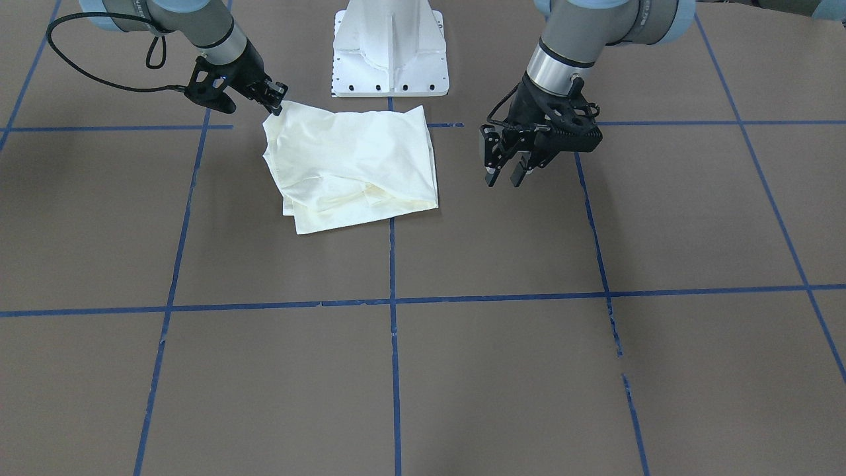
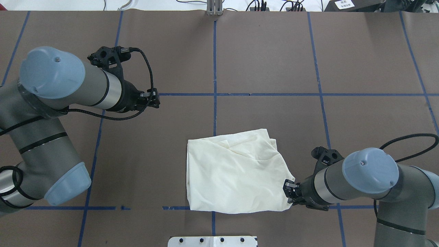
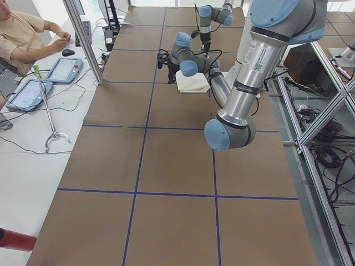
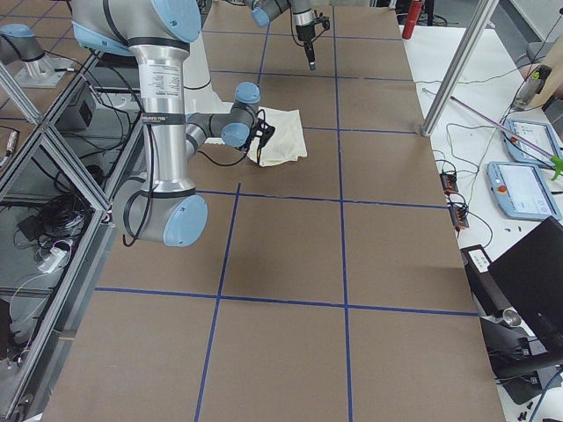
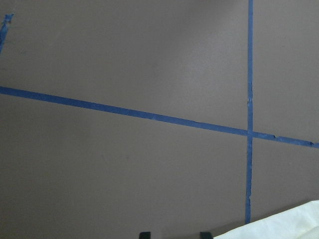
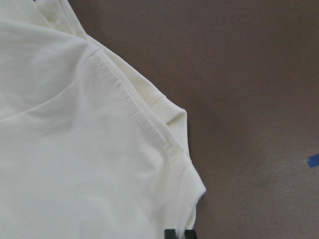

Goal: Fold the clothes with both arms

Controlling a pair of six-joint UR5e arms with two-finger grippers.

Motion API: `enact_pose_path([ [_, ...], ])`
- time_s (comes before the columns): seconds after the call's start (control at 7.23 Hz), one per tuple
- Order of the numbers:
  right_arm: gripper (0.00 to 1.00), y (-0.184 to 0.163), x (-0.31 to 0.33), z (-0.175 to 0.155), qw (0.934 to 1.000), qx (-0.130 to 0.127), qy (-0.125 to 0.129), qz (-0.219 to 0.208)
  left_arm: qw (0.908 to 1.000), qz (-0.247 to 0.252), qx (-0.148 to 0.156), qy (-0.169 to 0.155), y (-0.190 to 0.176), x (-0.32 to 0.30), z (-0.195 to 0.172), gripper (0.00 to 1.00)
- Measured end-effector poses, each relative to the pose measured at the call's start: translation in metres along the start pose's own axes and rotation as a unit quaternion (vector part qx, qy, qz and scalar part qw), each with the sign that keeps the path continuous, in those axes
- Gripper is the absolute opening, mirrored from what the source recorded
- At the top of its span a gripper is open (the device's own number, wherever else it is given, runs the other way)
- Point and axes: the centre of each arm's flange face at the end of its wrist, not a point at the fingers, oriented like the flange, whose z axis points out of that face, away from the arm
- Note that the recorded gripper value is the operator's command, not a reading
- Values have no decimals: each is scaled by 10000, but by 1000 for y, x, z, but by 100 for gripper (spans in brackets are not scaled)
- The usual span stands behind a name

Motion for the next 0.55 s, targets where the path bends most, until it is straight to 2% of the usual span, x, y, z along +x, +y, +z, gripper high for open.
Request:
enact_pose_path([
  [0.14,100,-4,1,-1,10000,59,-7,47,9999,123,-23,-8,3,-8,-4,99],
  [0.28,100,-25,3,-10,9996,241,-44,144,9992,404,-39,-19,6,-18,-10,99],
  [0.41,100,-60,5,-25,9984,541,-56,139,9972,749,-49,-55,3,-32,-16,99],
  [0.55,100,-104,12,-43,9959,896,74,-121,9938,1102,-90,-110,-10,-52,-23,99],
])
